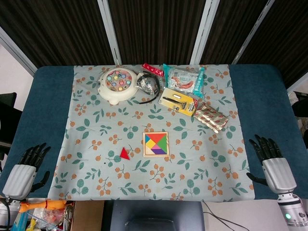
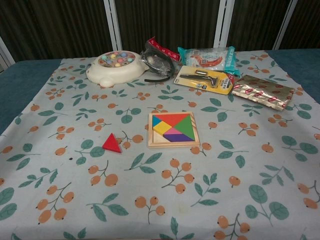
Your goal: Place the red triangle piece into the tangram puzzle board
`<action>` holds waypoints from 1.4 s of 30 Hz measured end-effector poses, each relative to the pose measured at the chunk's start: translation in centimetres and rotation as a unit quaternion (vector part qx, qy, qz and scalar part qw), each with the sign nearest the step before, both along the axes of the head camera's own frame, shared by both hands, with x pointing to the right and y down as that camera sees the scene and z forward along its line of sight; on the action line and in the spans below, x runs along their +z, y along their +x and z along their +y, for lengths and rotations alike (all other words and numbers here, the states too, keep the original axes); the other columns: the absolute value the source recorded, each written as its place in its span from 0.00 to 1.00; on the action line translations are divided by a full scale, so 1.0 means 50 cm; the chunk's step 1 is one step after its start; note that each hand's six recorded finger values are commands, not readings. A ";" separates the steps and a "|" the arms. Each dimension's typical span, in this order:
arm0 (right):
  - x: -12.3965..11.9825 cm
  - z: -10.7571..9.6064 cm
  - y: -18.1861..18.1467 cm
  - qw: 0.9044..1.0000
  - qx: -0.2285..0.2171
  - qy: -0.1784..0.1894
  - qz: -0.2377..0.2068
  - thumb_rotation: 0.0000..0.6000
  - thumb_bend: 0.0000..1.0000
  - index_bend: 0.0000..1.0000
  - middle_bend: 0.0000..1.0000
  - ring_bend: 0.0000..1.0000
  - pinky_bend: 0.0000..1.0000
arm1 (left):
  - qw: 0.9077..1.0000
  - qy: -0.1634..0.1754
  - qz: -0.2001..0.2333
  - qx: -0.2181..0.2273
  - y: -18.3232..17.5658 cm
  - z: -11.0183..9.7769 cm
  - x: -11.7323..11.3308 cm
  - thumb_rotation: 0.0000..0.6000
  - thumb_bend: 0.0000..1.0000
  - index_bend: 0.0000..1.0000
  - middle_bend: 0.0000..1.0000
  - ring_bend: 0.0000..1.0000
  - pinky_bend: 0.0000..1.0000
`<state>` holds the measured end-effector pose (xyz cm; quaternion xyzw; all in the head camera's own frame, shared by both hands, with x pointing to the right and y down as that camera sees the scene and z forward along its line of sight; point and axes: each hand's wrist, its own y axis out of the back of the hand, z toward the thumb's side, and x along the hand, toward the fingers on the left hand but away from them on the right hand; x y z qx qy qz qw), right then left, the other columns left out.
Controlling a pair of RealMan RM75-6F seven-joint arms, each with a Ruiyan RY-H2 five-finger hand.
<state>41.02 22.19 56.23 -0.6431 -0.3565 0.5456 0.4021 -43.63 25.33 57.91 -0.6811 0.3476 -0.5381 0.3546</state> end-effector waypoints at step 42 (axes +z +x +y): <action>0.008 0.007 -0.012 0.997 -0.018 -0.054 -0.045 1.00 0.15 0.00 0.00 0.00 0.00 | 0.981 -0.064 0.045 0.180 0.423 -0.109 0.240 1.00 0.39 0.28 1.00 1.00 1.00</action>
